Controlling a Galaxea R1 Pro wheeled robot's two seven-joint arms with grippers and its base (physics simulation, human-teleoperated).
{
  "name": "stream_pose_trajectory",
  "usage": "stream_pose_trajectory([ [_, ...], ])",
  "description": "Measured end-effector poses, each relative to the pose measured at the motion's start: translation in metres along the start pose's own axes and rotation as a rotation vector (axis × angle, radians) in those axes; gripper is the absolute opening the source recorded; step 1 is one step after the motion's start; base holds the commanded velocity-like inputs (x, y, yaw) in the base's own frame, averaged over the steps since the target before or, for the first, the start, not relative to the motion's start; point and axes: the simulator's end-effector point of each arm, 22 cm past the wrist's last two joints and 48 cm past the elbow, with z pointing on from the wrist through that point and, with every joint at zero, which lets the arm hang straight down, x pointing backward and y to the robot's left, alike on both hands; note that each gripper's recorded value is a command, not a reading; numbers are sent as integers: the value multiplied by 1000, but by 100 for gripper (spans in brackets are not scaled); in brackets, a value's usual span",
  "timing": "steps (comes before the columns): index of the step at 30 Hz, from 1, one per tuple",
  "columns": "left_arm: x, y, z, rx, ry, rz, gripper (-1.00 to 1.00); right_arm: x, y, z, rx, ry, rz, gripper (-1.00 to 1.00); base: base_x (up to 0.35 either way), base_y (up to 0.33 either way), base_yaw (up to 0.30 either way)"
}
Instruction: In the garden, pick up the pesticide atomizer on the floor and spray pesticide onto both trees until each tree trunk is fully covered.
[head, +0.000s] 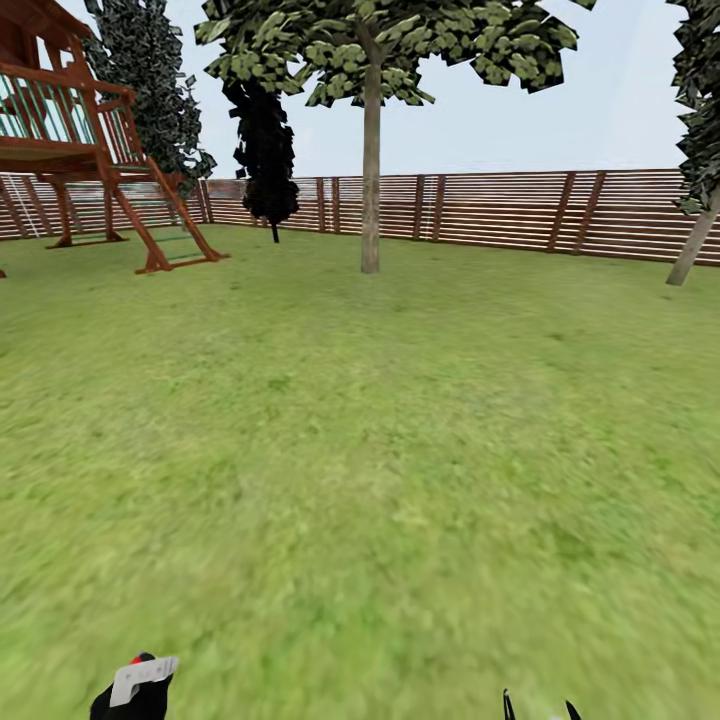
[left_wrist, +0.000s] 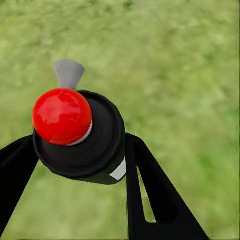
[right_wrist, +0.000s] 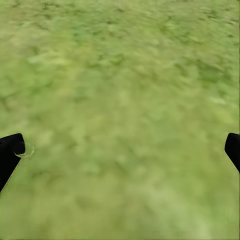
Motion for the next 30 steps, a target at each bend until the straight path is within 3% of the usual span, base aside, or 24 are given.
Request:
stream_pose_trajectory([
  [30, -1, 0, 0, 1, 0, 0, -100, 0, 0, 0, 0, 0, 0, 100, 340, 0, 0],
])
